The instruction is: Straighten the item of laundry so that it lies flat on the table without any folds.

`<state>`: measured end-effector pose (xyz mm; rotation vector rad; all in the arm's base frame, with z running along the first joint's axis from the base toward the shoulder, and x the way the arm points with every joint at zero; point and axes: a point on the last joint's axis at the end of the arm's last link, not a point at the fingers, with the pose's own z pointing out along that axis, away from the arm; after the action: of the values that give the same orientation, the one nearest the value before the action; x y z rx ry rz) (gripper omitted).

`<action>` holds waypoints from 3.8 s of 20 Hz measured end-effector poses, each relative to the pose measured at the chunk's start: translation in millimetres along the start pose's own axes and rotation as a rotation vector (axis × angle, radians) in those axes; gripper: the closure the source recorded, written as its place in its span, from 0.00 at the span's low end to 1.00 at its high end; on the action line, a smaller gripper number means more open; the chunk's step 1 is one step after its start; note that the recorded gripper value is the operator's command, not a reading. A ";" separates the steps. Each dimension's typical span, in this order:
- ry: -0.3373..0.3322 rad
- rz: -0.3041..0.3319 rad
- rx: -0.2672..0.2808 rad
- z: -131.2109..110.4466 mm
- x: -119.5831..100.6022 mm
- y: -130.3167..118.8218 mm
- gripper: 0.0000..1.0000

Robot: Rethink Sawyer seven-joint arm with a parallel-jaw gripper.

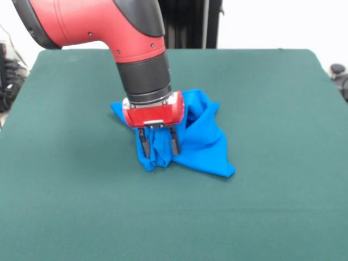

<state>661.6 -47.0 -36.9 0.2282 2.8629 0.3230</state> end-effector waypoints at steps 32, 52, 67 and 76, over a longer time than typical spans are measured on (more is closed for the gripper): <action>-0.016 -0.001 0.002 -2.1 -2.8 -1.4 1.00; -0.059 -0.062 0.041 -49.4 -18.5 7.5 1.00; -0.075 -0.080 0.055 -60.3 -25.1 10.9 1.00; -0.062 -0.103 0.064 -78.1 -13.4 18.0 1.00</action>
<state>656.1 -47.6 44.1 0.1001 2.8140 0.2014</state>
